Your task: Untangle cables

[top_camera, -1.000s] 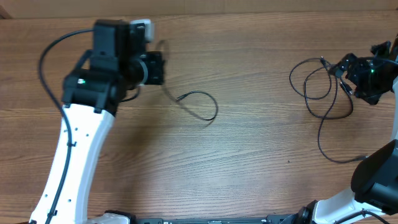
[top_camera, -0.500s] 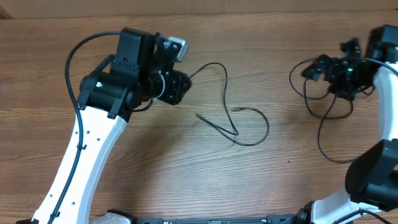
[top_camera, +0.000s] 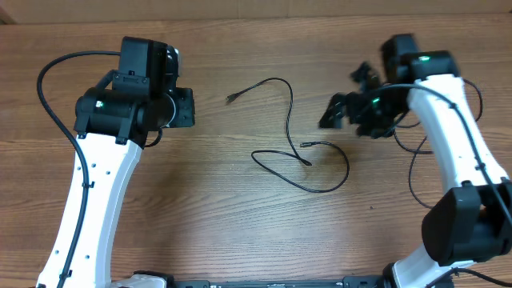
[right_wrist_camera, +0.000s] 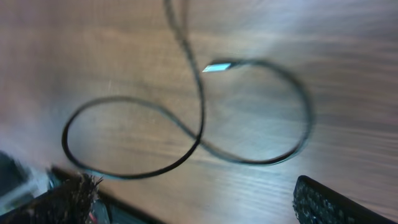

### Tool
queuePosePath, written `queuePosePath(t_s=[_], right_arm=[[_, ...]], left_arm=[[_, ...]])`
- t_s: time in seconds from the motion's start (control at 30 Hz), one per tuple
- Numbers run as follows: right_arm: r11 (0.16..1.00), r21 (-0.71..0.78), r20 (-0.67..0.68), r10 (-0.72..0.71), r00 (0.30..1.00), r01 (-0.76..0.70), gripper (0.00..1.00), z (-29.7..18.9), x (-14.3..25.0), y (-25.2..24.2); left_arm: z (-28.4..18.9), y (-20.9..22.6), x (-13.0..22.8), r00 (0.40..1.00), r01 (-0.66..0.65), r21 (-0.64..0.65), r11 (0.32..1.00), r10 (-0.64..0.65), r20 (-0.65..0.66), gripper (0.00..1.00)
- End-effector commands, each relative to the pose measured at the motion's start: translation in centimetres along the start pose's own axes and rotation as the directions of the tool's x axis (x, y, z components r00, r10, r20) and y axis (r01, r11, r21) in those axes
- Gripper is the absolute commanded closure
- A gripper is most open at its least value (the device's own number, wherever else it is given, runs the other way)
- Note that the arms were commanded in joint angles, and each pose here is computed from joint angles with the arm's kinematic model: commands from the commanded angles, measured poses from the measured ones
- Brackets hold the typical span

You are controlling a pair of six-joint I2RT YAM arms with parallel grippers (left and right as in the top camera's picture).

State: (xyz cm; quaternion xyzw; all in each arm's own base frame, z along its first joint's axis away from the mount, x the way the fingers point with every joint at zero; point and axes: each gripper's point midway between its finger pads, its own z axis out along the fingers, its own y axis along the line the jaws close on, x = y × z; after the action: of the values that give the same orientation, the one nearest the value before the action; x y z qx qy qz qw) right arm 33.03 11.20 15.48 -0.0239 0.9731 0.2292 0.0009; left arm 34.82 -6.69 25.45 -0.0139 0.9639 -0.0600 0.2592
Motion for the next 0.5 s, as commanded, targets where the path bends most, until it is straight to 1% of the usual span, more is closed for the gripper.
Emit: queuePosePath(t_s=[0.0, 0.1, 0.17, 0.2, 0.27, 0.37, 0.47], right_arm=[[0.998, -0.004, -0.081, -0.06, 0.995, 0.06, 0.0, 2.1, 2.2, 2.0], [0.995, -0.004, -0.14, -0.102, 0.985, 0.103, 0.0, 3.6, 3.9, 3.2], [0.988, -0.009, -0.183, -0.155, 0.971, 0.157, 0.0, 4.6, 5.2, 3.9], [0.975, -0.019, -0.224, -0.222, 0.949, 0.223, 0.0, 5.3, 6.4, 4.6], [0.955, -0.035, -0.251, -0.293, 0.923, 0.294, 0.0, 5.9, 7.3, 5.1], [0.933, -0.033, -0.251, -0.354, 0.901, 0.358, 0.0, 6.8, 7.6, 5.7], [0.911, -0.009, -0.204, -0.405, 0.891, 0.412, 0.0, 8.1, 6.6, 5.9]], left_arm=[[0.2, 0.4, 0.0, 0.999, 0.037, -0.023, 0.999, -0.037, 0.0, 0.66], [0.2, 0.4, 0.0, 0.999, 0.036, -0.024, 0.999, -0.036, 0.0, 0.64], [0.2, 0.4, 0.0, 0.999, 0.036, -0.024, 0.999, -0.036, 0.0, 0.64], [0.2, 0.4, -0.1, 0.999, 0.036, -0.024, 0.999, -0.036, 0.001, 0.63], [0.2, 0.4, -0.1, 0.999, 0.036, -0.023, 0.999, -0.036, 0.001, 0.62], [0.2, 0.4, -0.1, 0.999, 0.036, -0.023, 0.999, -0.036, 0.001, 0.62], [0.2, 0.4, -0.1, 0.999, 0.037, -0.023, 0.999, -0.037, 0.0, 0.62]])
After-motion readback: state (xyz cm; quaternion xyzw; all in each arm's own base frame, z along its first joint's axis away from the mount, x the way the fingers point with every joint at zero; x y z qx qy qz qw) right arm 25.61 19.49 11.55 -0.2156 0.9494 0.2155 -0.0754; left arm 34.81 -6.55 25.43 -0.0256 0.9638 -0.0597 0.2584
